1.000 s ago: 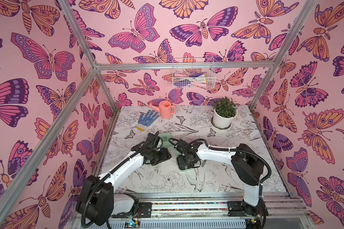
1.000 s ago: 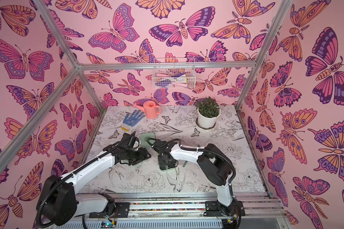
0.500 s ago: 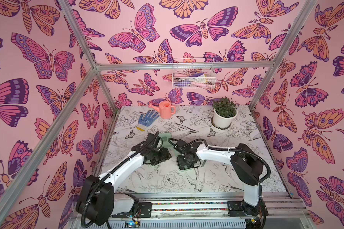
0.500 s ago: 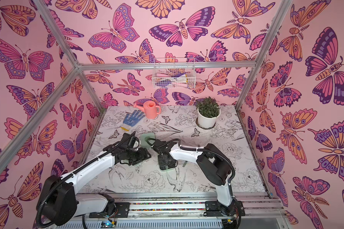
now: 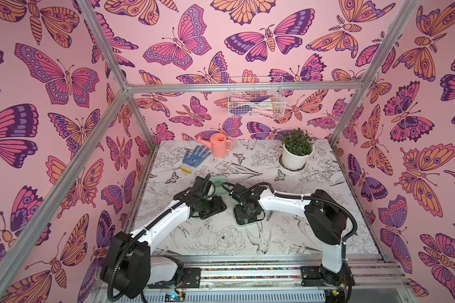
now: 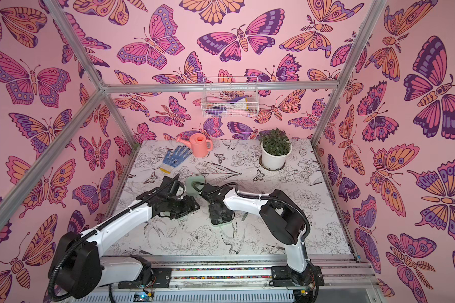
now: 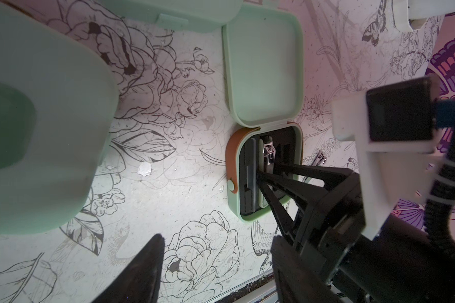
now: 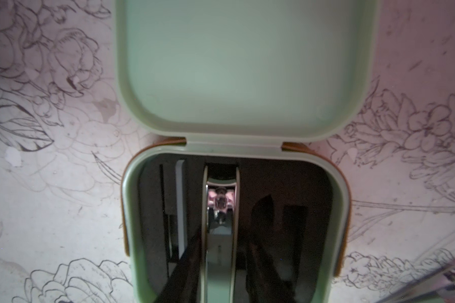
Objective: Organize nail clipper sets
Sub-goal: Place the nail clipper in the storage box.
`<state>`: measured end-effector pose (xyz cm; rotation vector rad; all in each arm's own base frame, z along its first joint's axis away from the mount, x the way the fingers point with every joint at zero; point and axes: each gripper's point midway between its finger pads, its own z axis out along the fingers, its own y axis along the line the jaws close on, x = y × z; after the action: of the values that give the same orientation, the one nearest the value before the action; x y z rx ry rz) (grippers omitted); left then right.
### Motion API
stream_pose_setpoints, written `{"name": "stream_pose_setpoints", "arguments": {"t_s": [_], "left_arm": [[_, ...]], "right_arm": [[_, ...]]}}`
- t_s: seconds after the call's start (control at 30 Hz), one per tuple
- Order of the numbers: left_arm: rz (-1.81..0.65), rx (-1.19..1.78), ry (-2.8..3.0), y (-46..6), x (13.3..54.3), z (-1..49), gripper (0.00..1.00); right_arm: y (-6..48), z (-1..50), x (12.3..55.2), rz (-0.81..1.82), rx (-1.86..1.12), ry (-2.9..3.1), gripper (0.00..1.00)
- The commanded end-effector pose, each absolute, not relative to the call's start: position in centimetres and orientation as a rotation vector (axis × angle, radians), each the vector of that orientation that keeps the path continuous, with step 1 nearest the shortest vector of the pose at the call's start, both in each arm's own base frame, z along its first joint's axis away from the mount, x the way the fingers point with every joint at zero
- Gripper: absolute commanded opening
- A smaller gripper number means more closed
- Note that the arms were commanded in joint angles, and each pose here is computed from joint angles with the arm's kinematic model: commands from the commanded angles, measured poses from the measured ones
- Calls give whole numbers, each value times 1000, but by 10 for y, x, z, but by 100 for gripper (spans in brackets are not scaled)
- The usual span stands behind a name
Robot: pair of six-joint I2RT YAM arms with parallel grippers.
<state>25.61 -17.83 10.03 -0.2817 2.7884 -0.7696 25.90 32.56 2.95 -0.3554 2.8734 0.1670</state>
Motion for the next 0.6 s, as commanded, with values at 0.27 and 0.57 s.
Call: {"name": "stream_pose_setpoints", "arguments": {"t_s": [0.27,0.57], "left_arm": [[-794,-264,2777,-178,254,103,67],[-797,-264,2776,-178,254,103,67]], "right_arm": [[326,56,255,220,-361,2844,28],[328,44,248,255,-352,2879,15]]}}
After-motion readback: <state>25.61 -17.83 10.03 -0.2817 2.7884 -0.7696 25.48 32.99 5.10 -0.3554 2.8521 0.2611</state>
